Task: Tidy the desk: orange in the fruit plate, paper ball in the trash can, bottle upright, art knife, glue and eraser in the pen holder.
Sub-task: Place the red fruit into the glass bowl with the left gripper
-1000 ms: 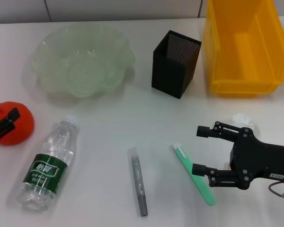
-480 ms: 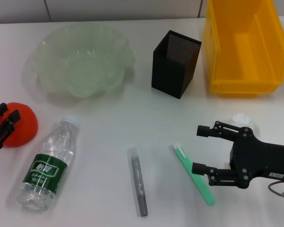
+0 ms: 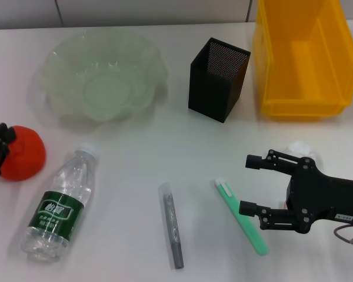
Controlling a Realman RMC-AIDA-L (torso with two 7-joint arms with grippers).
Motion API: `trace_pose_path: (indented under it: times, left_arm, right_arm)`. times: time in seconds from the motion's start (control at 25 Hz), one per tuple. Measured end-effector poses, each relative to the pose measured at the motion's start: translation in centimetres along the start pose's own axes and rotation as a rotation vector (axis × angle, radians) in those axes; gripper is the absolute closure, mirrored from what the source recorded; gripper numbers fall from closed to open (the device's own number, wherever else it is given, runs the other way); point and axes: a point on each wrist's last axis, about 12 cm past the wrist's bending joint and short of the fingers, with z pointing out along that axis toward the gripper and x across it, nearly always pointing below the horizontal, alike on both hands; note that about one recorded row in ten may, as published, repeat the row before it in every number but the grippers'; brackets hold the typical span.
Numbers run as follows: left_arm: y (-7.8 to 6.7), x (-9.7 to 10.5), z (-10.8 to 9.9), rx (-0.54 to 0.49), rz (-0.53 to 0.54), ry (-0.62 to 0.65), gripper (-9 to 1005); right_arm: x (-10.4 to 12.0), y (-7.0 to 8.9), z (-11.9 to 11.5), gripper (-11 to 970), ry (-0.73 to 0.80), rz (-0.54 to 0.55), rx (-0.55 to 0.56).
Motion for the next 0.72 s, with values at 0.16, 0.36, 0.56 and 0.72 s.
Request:
trace_pose_path:
  times: [0.16, 0.36, 0.56, 0.72]
  left_arm:
    - [0.2, -1.0, -0.1, 0.003, -0.022, -0.072, 846]
    - [0.5, -3.1, 0.1, 0.051, -0.013, -0.143, 893]
    - [0.9, -7.0, 3.5, 0.128, -0.009, -0.281, 947]
    - [0.5, -8.4, 7.3, 0.163, -0.001, -0.278, 952]
  right_arm:
    - [0.0, 0.0, -0.1, 126, -0.002, 0.0, 0.004]
    - [0.0, 0.0, -0.2, 126, -0.003, 0.001, 0.007]
    - [0.0, 0.0, -0.2, 126, -0.006, 0.001, 0.006]
    - [0.0, 0.0, -0.1, 125, -0.007, 0.0, 0.007]
